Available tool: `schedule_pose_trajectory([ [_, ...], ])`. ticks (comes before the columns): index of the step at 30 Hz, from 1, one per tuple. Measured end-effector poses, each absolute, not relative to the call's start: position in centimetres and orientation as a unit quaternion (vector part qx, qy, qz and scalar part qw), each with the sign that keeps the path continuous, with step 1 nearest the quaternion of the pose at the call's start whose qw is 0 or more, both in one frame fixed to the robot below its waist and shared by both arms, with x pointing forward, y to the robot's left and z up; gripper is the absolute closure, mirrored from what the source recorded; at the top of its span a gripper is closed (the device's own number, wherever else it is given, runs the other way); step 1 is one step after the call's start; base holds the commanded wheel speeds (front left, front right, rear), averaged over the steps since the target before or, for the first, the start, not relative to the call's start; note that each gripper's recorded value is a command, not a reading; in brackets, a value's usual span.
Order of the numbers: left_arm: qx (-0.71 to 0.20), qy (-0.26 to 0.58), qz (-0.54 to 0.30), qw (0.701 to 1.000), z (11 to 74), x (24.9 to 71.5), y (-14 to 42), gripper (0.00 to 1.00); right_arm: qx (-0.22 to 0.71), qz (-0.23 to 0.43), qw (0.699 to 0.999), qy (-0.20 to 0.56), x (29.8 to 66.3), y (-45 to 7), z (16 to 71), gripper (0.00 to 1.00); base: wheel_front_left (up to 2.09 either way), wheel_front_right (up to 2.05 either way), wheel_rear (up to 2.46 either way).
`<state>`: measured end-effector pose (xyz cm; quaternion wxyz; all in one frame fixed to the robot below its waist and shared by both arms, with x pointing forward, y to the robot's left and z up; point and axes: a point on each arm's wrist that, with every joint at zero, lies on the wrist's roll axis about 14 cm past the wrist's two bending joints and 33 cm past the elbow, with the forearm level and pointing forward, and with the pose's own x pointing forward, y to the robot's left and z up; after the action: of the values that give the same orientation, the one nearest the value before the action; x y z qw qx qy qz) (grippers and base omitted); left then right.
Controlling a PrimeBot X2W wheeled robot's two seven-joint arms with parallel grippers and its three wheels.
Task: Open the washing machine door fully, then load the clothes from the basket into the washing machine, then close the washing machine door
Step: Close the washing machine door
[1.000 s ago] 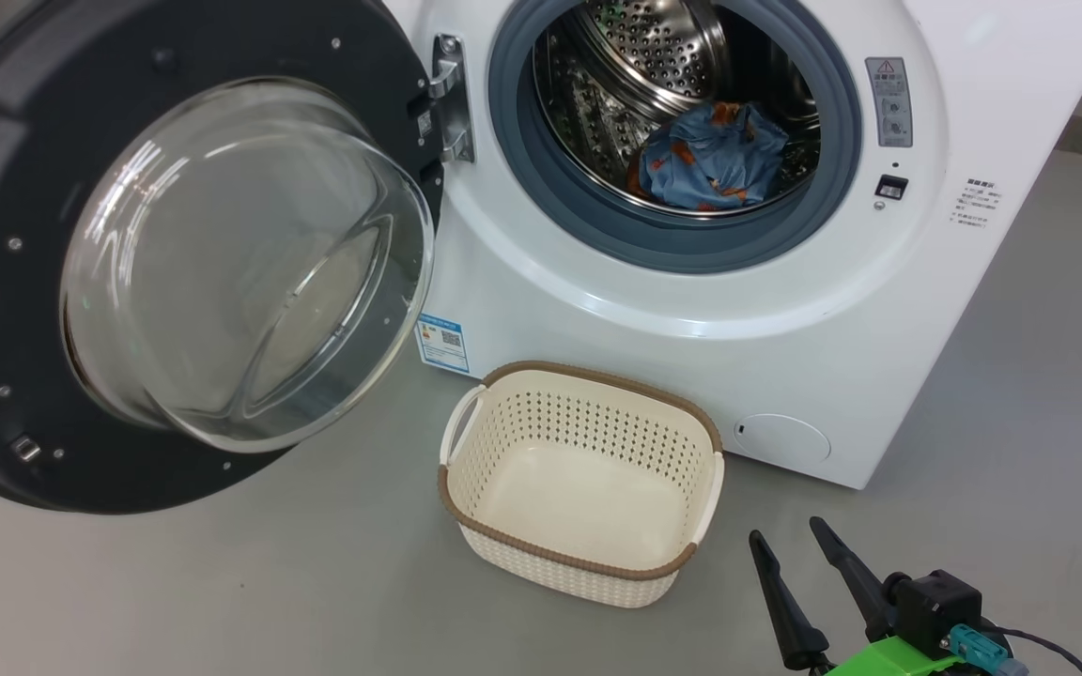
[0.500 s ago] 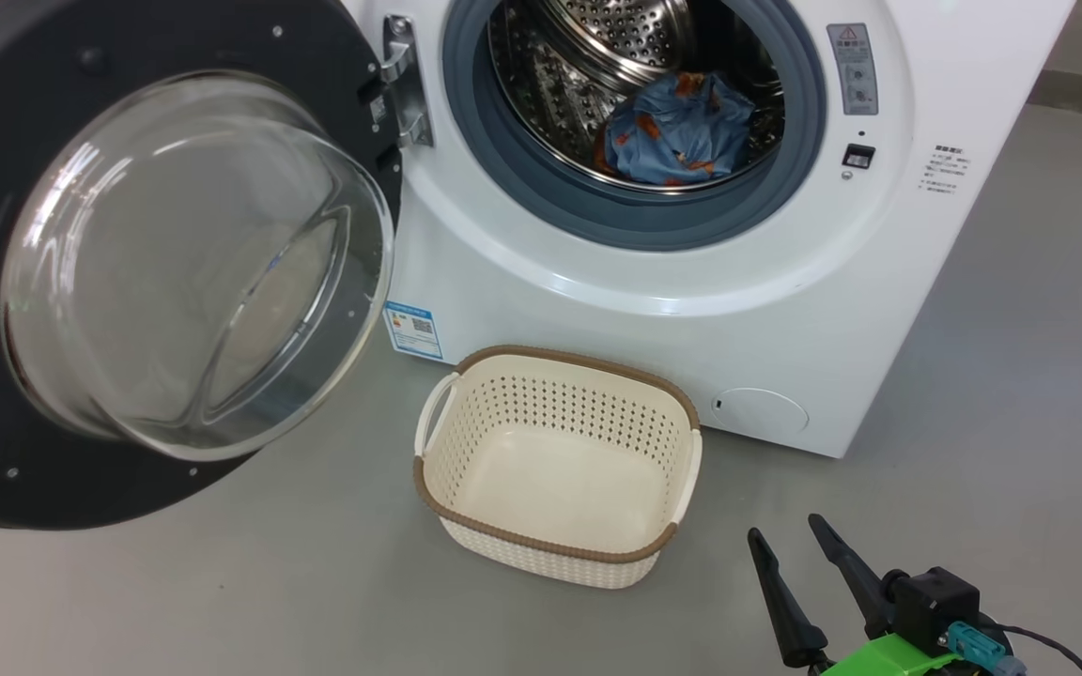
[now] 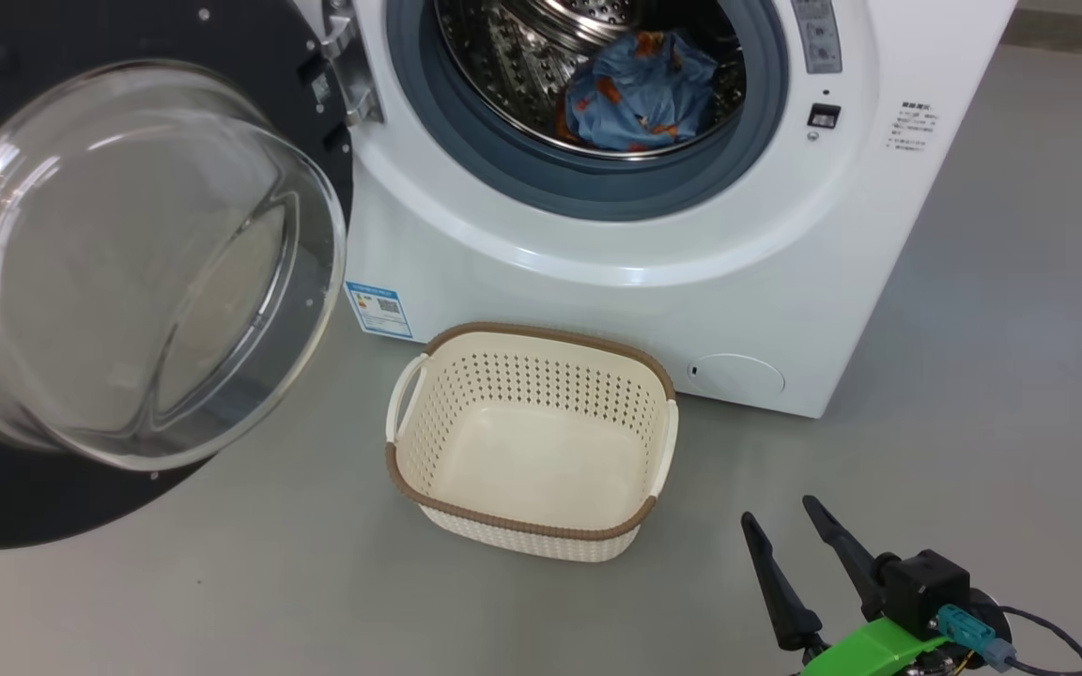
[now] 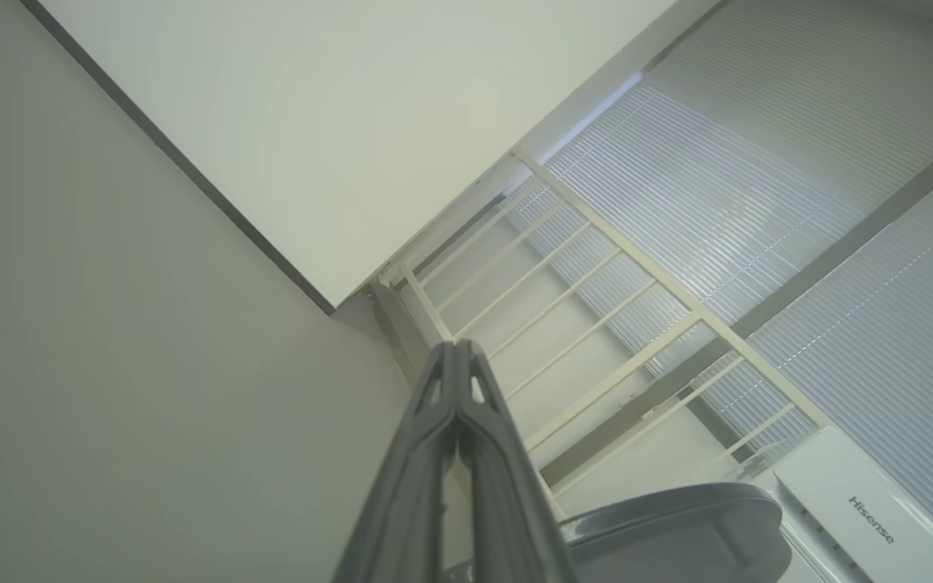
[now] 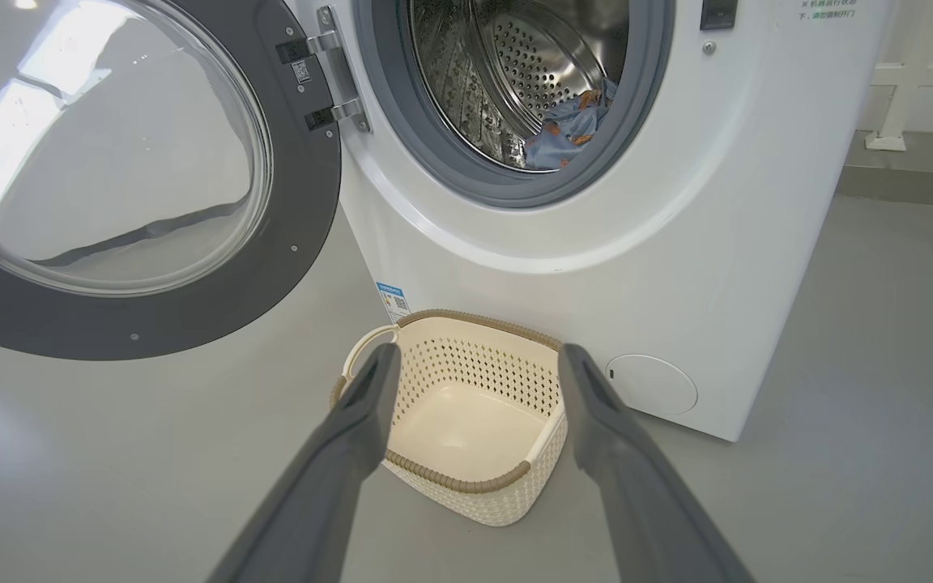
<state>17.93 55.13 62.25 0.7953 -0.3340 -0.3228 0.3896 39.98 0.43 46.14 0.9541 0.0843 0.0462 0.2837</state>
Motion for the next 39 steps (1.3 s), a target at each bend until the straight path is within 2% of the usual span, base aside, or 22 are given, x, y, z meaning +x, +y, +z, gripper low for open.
schedule_pose_trajectory([
  [7, -0.456, -0.277, 0.396, 0.747, 58.4, 19.6, 56.9, 1.00, 0.077, 0.274, 0.957, 0.052, 40.8, -0.3, 45.3, 0.00, 0.00, 0.00, 0.00],
  [13, -0.516, -0.268, 0.363, 0.728, 58.4, 22.8, 57.0, 1.00, 0.064, 0.267, 0.960, 0.050, 41.8, -0.8, 44.9, 0.00, 0.00, 0.00, 0.00],
  [25, -0.566, -0.229, 0.355, 0.708, 55.3, 25.7, 56.3, 1.00, 0.063, 0.248, 0.965, 0.065, 42.4, -2.2, 43.5, 0.00, 0.00, 0.00, 0.00],
  [39, -0.594, -0.199, 0.315, 0.713, 54.8, 27.5, 54.5, 1.00, 0.062, 0.244, 0.966, 0.057, 42.8, -2.4, 43.9, 0.00, 0.00, 0.00, 0.00],
])
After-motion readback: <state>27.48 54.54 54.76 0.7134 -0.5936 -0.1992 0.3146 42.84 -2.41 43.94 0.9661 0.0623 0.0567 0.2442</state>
